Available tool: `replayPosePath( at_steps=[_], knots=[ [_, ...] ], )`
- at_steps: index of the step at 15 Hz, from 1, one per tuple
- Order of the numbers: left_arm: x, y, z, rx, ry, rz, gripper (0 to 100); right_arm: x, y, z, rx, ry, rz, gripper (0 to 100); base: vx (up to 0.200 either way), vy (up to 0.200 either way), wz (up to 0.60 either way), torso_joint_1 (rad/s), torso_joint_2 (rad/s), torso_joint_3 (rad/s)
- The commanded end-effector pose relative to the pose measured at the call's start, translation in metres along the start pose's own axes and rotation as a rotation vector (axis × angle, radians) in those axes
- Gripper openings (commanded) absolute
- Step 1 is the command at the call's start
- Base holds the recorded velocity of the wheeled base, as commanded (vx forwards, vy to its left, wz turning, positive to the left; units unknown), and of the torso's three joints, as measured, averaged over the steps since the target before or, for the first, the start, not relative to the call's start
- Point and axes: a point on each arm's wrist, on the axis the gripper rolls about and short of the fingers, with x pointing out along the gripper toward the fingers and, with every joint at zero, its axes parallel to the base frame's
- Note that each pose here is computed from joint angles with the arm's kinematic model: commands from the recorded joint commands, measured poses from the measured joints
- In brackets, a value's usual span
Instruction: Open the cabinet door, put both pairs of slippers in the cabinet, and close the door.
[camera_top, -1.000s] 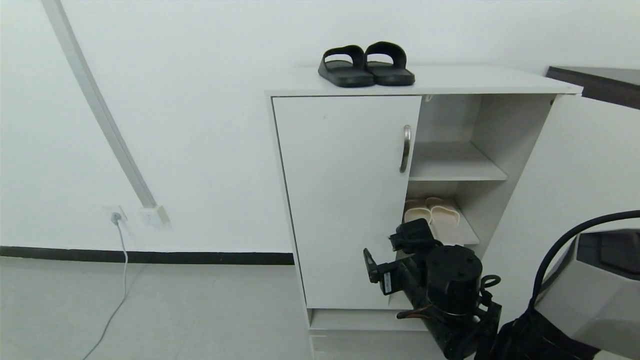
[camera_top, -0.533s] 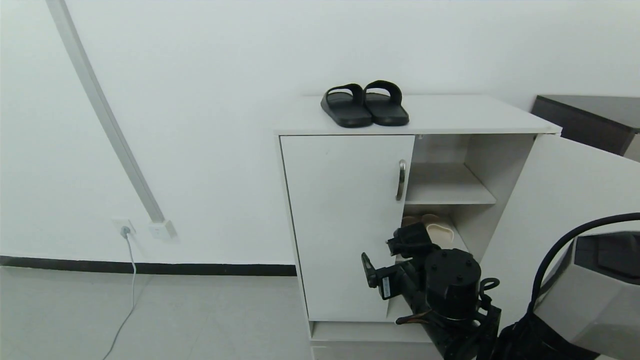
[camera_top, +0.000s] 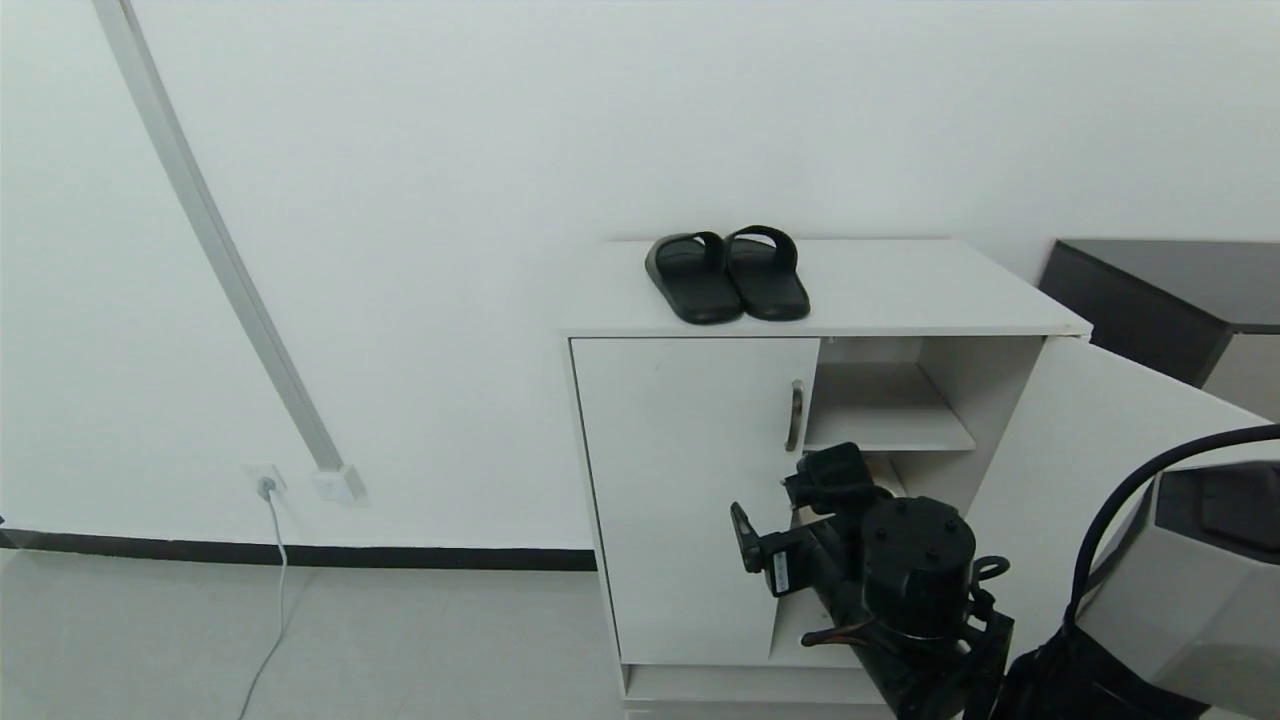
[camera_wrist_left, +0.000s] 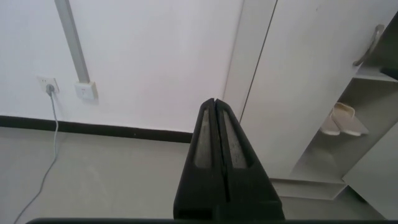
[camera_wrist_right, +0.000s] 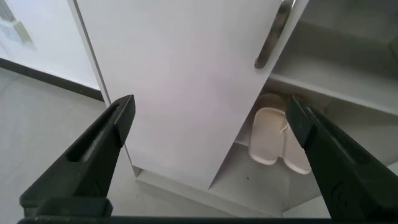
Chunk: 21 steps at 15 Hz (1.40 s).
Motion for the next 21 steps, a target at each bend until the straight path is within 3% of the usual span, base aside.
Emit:
replayPosePath(
  at_steps=[1,14,18,21],
  knots=[
    [0.000,0.000,0.000,0.000,0.001,0.001,0,-0.001,0.000,0.001,0.000,-0.001,0.001,100,0.000,0.000,0.00,0.183,-0.51,-0.310],
    [0.000,0.000,0.000,0.000,0.001,0.001,0,-0.003,-0.002,0.007,0.001,-0.019,0.000,100,0.000,0.000,0.00,0.242,-0.56,-0.322],
    [0.000,0.000,0.000,0.000,0.001,0.001,0,-0.003,-0.006,-0.002,-0.017,0.009,-0.009,100,0.000,0.000,0.00,0.189,-0.41,-0.221],
    [0.000,0.000,0.000,0.000,0.001,0.001,0,0.005,-0.015,-0.003,-0.030,-0.037,0.014,100,0.000,0.000,0.00,0.052,-0.12,-0.060]
  ],
)
